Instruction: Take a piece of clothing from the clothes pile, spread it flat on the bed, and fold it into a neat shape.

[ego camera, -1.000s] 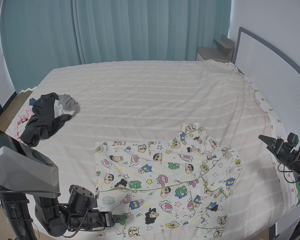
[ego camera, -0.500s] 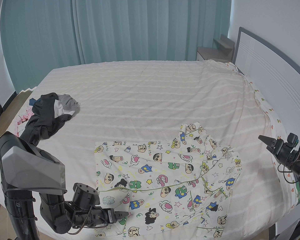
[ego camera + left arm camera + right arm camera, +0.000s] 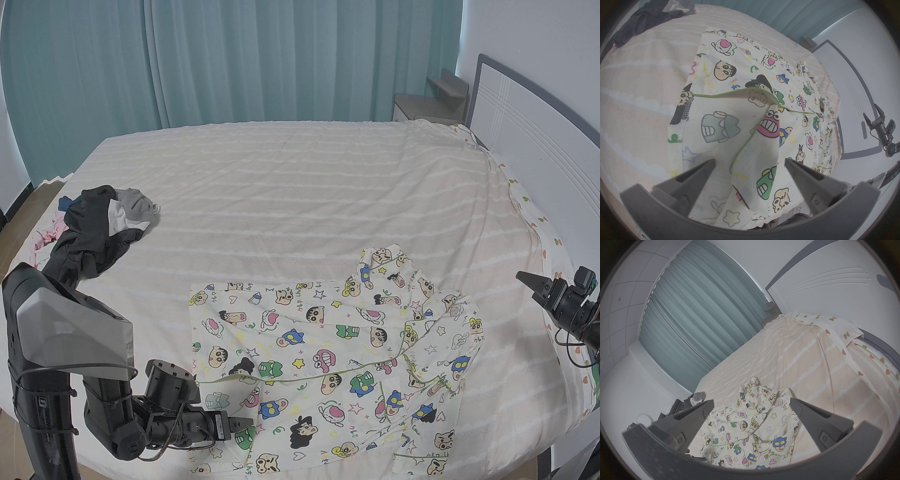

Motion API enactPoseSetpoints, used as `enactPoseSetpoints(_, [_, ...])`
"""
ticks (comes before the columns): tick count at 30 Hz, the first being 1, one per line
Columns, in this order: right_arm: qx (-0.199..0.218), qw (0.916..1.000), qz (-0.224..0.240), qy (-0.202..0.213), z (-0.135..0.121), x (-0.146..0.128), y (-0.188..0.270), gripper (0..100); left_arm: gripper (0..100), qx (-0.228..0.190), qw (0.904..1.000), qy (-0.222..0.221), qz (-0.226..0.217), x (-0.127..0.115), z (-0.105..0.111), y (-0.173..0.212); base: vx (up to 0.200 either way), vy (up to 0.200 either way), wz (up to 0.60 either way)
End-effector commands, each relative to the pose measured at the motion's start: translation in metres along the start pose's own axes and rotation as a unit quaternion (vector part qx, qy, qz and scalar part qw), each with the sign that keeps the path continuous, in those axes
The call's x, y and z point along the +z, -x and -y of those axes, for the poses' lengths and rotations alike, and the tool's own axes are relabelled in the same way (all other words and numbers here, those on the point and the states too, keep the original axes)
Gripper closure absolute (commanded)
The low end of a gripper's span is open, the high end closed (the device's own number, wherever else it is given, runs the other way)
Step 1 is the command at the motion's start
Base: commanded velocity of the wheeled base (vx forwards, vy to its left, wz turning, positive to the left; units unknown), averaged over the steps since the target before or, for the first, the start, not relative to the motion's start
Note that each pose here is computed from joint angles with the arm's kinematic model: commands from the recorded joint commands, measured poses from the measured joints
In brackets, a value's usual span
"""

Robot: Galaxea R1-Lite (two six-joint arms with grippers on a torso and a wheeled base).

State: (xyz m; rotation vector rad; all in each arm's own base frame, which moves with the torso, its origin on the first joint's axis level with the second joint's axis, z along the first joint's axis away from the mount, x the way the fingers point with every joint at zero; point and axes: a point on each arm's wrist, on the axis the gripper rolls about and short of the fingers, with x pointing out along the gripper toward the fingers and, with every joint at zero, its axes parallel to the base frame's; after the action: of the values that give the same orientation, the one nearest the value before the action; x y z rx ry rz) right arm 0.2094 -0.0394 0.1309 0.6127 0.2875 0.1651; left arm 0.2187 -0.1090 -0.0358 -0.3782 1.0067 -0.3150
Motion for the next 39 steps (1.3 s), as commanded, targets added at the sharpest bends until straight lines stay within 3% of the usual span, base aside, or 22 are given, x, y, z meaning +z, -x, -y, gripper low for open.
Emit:
enactPoseSetpoints(1, [0.0, 1.0, -0.001, -0.001, 0.0, 0.0, -0.001, 0, 100, 0.0, 1.0, 0.001, -0.001, 0.0, -0.001, -0.001, 0.0, 0.0, 0.0])
enactPoseSetpoints(22, [-0.002, 1.0, 0.0, -0.001, 0.001, 0.0, 0.0, 0, 100, 0.008, 0.9999, 0.001, 0.008, 0.002, -0.002, 0.001, 0.0, 0.0, 0.0])
enactPoseSetpoints(25, [-0.002, 1.0, 0.001, -0.001, 0.001, 0.0, 0.0, 0, 100, 0.013, 0.9998, 0.004, 0.016, 0.005, -0.003, 0.002, 0.0, 0.0, 0.0])
enactPoseSetpoints(31, [-0.002, 1.0, 0.0, -0.002, 0.001, 0.0, 0.0, 0, 100, 0.009, 0.9971, 0.017, 0.074, 0.021, -0.012, 0.008, 0.0, 0.0, 0.0])
enactPoseSetpoints(39, [-0.003, 1.0, -0.002, -0.003, 0.002, -0.001, -0.001, 0, 100, 0.027, 0.9951, -0.011, 0.095, 0.029, -0.025, 0.012, 0.0, 0.0, 0.0])
